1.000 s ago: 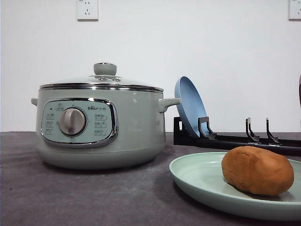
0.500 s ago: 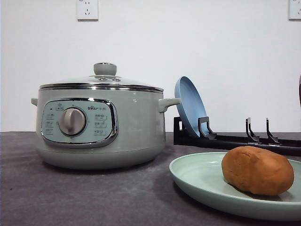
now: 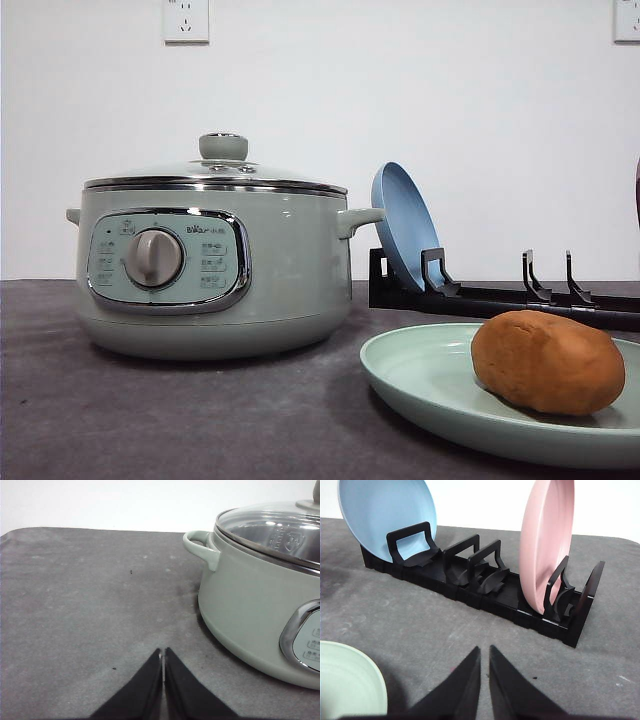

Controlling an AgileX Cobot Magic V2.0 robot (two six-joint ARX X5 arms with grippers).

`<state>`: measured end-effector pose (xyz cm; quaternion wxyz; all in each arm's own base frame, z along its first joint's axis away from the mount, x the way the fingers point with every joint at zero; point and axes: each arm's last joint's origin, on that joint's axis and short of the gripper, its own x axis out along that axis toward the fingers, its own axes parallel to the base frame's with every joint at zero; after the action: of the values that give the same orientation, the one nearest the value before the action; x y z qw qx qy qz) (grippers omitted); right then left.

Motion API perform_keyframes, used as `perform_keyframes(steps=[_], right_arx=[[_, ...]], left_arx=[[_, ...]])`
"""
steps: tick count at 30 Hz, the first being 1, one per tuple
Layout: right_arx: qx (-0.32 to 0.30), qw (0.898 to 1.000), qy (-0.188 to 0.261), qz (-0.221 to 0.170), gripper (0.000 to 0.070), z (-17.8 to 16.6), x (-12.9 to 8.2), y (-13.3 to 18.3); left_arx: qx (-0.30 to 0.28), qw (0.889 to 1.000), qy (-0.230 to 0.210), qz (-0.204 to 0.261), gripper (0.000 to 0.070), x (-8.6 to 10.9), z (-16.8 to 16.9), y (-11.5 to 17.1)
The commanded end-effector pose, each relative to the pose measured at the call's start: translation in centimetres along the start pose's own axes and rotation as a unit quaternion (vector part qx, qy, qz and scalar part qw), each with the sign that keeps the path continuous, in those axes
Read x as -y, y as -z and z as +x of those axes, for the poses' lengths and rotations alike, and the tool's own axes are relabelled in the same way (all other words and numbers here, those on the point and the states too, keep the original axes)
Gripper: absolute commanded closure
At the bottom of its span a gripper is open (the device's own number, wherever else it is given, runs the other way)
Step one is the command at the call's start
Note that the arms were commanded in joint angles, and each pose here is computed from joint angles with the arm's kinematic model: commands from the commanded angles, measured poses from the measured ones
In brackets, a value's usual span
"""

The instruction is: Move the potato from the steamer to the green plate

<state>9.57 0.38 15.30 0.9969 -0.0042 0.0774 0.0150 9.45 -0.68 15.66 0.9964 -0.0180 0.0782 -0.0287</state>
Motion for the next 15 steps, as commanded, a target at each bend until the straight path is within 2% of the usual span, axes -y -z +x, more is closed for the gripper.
perform_keyframes(steps=[1,15], right_arx=[[0.003,1.0,0.002,-0.004,0.068,0.06,0.02,0.1],[0.003,1.0,0.002,-0.004,0.068,0.06,0.02,0.1]], left_arx=[[-0.013,1.0,0.003,0.003,0.07,0.0,0.2,0.73],[-0.013,1.0,0.003,0.003,0.07,0.0,0.2,0.73]])
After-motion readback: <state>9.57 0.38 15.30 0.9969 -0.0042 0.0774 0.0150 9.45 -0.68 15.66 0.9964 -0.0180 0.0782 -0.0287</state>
